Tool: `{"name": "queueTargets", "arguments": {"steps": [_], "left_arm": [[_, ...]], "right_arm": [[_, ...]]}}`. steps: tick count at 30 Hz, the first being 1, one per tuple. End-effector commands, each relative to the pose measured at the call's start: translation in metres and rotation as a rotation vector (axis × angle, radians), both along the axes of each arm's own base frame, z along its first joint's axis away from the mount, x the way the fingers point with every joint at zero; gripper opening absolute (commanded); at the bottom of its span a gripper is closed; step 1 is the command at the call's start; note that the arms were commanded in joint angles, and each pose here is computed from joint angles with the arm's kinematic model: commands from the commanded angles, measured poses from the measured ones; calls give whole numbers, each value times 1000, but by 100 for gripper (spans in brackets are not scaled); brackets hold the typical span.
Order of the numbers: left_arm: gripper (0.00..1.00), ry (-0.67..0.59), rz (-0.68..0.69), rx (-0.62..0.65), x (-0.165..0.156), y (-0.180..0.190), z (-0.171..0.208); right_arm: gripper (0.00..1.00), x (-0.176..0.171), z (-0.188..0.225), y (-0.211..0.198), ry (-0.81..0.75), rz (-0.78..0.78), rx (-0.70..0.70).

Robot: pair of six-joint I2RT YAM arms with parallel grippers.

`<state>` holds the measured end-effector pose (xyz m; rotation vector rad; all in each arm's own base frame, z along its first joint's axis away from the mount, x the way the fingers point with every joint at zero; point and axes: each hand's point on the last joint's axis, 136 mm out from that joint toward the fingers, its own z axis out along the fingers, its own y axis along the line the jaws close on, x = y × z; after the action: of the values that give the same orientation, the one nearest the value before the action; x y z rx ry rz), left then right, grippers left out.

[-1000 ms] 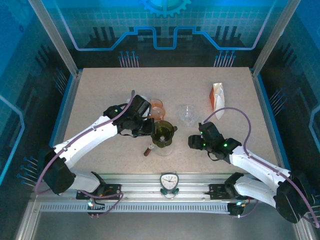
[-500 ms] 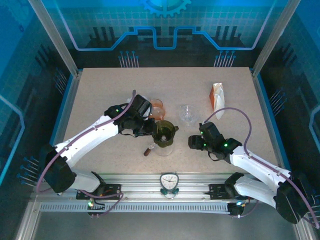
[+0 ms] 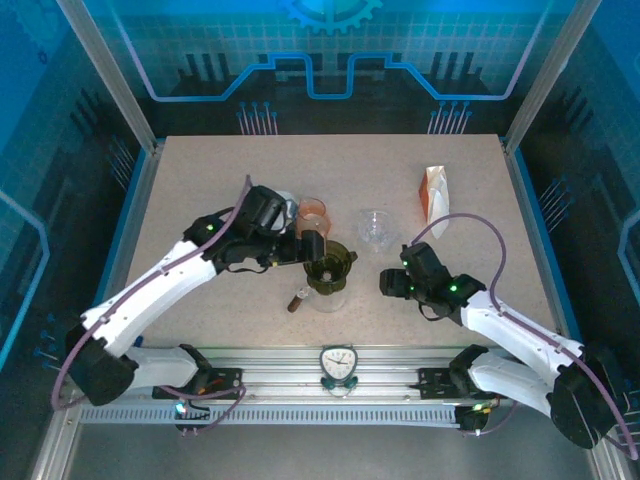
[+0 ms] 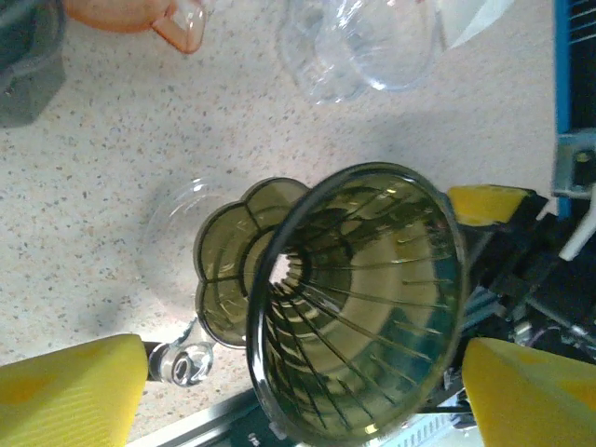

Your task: Place the coffee filter in the dripper

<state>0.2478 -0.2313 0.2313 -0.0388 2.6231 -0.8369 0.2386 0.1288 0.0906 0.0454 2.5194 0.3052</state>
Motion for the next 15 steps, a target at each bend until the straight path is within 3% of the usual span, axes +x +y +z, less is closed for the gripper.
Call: {"name": "queueTargets", "arguments": {"steps": [1,7,15], "left_arm": [[99,-143,52,-48,4,14,29],[99,-273,120,-62,-1,38,22],[99,-259,139,-56,-11,47,-16]], "right_arm": [[73,16,31,-7,-78,-34,-12],[73,47,76,-21,-172,-85,-55],[65,102,114,-53,-211,-170,-166]]}}
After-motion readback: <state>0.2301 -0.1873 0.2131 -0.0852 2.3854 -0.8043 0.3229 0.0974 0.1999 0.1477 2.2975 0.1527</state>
